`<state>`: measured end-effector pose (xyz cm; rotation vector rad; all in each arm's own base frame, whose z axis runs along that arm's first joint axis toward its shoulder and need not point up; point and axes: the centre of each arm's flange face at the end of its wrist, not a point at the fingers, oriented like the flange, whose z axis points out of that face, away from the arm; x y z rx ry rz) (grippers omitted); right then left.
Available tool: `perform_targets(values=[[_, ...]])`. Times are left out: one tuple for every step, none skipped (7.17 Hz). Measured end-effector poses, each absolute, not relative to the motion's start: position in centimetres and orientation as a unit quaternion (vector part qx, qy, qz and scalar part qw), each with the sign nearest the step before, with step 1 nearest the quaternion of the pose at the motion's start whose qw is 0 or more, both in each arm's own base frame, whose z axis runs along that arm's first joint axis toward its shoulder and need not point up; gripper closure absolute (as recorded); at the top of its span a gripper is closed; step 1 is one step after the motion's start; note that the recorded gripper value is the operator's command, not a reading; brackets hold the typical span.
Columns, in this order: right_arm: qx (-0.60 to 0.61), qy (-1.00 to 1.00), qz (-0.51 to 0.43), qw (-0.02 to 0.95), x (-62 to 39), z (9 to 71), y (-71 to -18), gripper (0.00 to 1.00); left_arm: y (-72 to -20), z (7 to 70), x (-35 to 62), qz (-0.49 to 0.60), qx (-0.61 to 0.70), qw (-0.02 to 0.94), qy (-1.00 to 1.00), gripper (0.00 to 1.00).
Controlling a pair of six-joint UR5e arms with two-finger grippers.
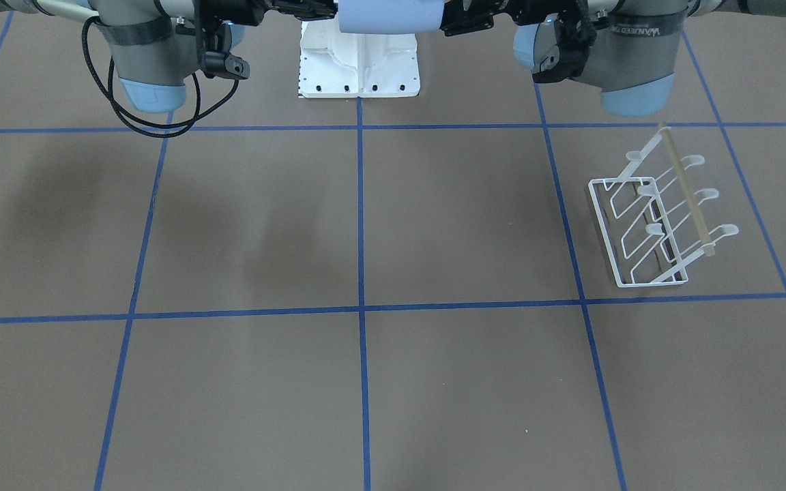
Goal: Hang cup on cup holder
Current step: 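Close the left gripper on the cup's base held by the right gripper, then open the right gripper and pull it back while the left gripper holds the cup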
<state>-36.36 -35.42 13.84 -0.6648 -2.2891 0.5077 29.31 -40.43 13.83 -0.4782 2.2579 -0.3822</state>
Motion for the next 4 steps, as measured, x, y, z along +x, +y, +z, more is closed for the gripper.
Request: perform_targets(values=[[-0.256, -0.882, 0.196, 0.345, -36.35, 13.83, -35.43, 0.01, -40.38, 13.87, 29.3, -0.152, -0.191, 0.39, 0.888, 0.99], [-0.254, -0.883, 0.198, 0.341, -36.31, 13.74, -35.5, 0.0, -40.31, 13.96, 29.24, -0.155, -0.199, 0.388, 0.886, 1.0], [-0.25, -0.884, 0.204, 0.337, -36.31, 13.79, -35.62, 0.0, -40.2, 13.89, 29.1, -0.158, -0.207, 0.386, 0.885, 1.0], [-0.247, -0.886, 0.207, 0.335, -36.15, 13.87, -35.73, 0.0, -40.09, 13.88, 29.01, -0.159, -0.212, 0.385, 0.884, 1.0]])
